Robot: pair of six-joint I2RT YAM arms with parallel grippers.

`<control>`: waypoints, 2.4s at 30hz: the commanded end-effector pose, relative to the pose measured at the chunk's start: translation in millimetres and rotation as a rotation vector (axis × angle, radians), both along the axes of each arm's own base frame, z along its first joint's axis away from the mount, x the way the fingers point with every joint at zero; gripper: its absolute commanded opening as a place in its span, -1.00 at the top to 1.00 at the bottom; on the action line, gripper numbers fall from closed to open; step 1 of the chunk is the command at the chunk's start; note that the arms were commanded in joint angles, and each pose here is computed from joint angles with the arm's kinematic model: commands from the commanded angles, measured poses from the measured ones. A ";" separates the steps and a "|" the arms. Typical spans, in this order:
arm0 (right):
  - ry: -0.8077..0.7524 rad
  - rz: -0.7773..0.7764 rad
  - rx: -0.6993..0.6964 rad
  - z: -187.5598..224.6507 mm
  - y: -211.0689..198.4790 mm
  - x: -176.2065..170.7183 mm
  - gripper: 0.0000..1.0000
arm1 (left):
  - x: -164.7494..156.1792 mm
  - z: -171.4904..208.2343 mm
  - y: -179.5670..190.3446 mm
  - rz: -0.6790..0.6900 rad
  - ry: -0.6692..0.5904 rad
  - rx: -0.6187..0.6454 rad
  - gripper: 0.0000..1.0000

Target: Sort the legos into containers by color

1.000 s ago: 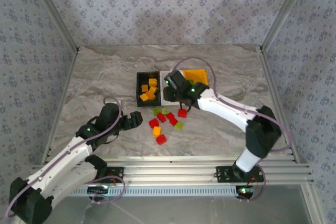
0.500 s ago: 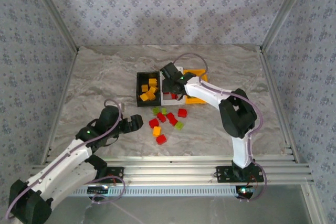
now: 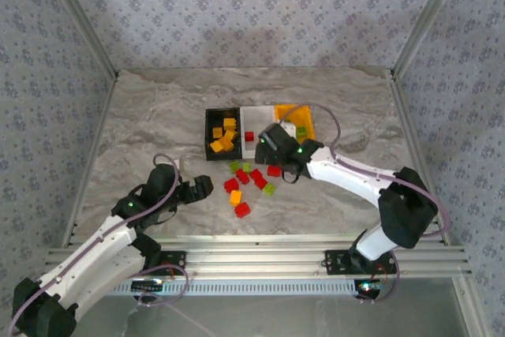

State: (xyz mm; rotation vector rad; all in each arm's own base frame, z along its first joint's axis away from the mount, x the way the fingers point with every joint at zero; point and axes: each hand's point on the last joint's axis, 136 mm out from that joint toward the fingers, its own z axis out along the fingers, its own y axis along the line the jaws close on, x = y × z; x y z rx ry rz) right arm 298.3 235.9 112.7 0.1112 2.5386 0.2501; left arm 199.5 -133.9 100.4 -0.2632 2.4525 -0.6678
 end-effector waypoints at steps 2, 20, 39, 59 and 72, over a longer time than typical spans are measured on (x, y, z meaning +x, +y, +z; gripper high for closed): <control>0.051 -0.047 0.027 -28.5 1.0 -0.6 -0.80 | 4.7 -0.2 0.5 0.039 -0.008 -0.034 -0.99; 0.158 -0.036 -0.064 -81.3 2.2 16.5 -0.10 | 4.0 3.3 -1.9 0.013 0.001 -0.022 -0.99; -0.080 0.139 0.040 42.6 41.3 45.7 0.14 | 6.8 6.3 -11.5 -0.038 -0.001 -0.026 -0.99; -0.076 0.055 -0.003 34.6 52.2 111.4 -0.63 | 3.0 8.3 -11.7 -0.054 0.012 -0.021 -0.99; 0.142 0.603 -0.069 -15.1 90.2 -88.4 -0.82 | 8.1 20.5 21.9 0.110 -0.044 0.031 -0.99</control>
